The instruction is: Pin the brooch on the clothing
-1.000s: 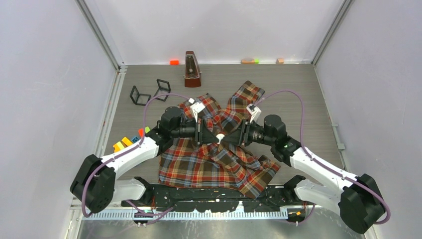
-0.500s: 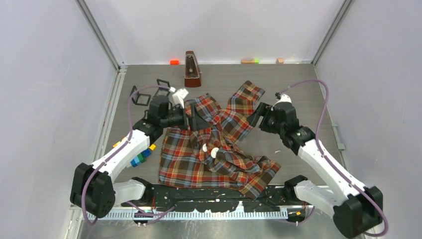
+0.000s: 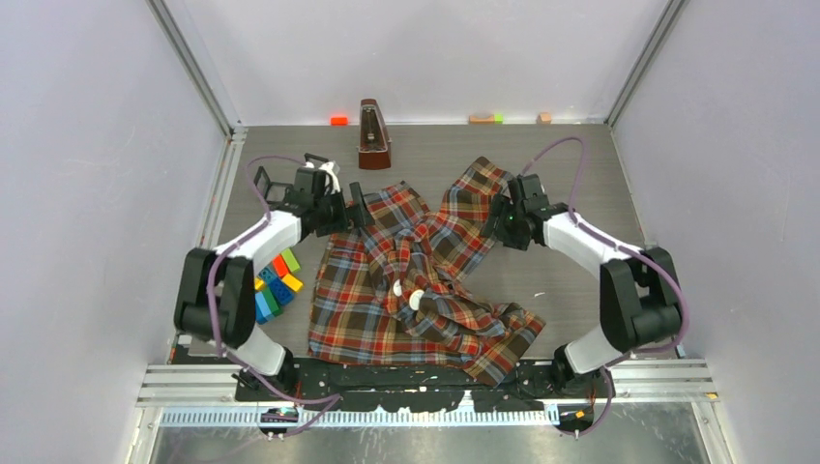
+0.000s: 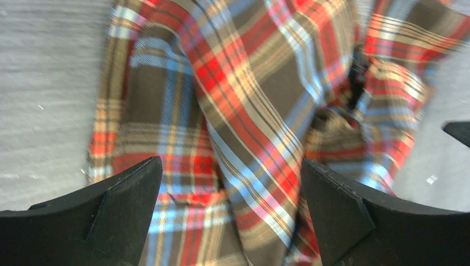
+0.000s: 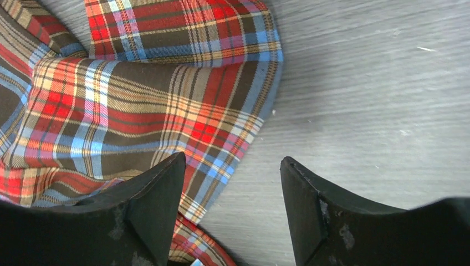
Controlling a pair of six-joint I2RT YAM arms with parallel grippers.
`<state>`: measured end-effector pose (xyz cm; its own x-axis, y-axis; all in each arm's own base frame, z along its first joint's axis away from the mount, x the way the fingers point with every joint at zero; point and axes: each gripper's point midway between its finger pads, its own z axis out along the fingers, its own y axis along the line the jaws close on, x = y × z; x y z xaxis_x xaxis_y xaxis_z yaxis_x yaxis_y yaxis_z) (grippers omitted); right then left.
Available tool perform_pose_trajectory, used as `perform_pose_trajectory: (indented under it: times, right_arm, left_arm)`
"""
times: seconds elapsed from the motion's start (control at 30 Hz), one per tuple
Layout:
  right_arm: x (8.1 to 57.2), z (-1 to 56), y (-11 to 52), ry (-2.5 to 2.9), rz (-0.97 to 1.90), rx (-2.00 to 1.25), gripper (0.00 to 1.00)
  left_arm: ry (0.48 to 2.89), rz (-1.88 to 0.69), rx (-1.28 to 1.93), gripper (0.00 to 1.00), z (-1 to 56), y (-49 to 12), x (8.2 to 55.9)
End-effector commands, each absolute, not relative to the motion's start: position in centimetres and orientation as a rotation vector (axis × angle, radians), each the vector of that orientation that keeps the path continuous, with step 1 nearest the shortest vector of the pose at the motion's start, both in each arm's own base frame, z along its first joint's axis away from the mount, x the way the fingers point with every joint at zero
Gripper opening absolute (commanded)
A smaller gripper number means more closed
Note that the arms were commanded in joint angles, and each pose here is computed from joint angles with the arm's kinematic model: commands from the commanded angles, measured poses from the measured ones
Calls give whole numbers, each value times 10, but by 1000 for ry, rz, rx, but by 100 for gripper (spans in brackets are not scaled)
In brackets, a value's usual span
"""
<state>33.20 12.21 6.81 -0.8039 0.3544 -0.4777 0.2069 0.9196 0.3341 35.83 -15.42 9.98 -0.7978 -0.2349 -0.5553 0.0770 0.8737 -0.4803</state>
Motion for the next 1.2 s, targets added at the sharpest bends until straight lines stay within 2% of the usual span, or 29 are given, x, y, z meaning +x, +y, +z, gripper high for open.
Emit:
perform_pose_trajectory:
  times: [0.0,0.13,0.3,0.37,0.43,0.47,0.5,0.63,0.7,0.83,0.87,0.9,0.93,1.0,1.13,1.17]
  right_arm:
    - [360,69,144,2510,462,397,67]
    - [364,61,163,2585,446,364,67]
    - [355,48,169,2674,261,336,66]
    - [351,43,157,2681,123,374,64]
    - [351,39,145,2673,22,399,63]
    - [353,40,142,2670,-3,398,63]
    - [351,36,136,2685,-51,396,63]
    - [355,28,128,2735,-36,424,62]
    - [358,23,121,2754,-17,453,60]
    - [366,13,113,2768,6,469,43]
    - [368,10,110,2772,16,488,32]
    - [372,9,105,2773,53,535,26]
    - [375,7,102,2774,70,560,14]
    - [385,10,87,2745,66,619,3]
    - [412,25,55,2641,-9,657,0]
    - [420,29,47,2617,-26,651,0]
  left_arm:
    - [2436,-439,-109,100,87,-132,395]
    - [2488,-336,-96,94,74,-122,407]
    - [2553,-262,-65,96,66,-115,409]
    - [2590,-258,-41,79,63,-116,408]
    - [2623,-253,-25,59,60,-116,407]
    - [2631,-249,-22,54,59,-116,406]
    - [2635,-239,-26,53,58,-114,406]
    - [2654,-225,-55,63,54,-113,404]
    - [2664,-221,-69,65,51,-112,404]
    - [2691,-198,-88,66,42,-110,402]
    - [2702,-191,-91,66,38,-110,401]
    - [2715,-182,-95,62,33,-108,400]
    - [2728,-178,-96,58,29,-108,399]
    - [2749,-175,-103,49,22,-108,395]
    - [2772,-150,-105,27,12,-104,388]
    - [2778,-115,-109,24,8,-99,386]
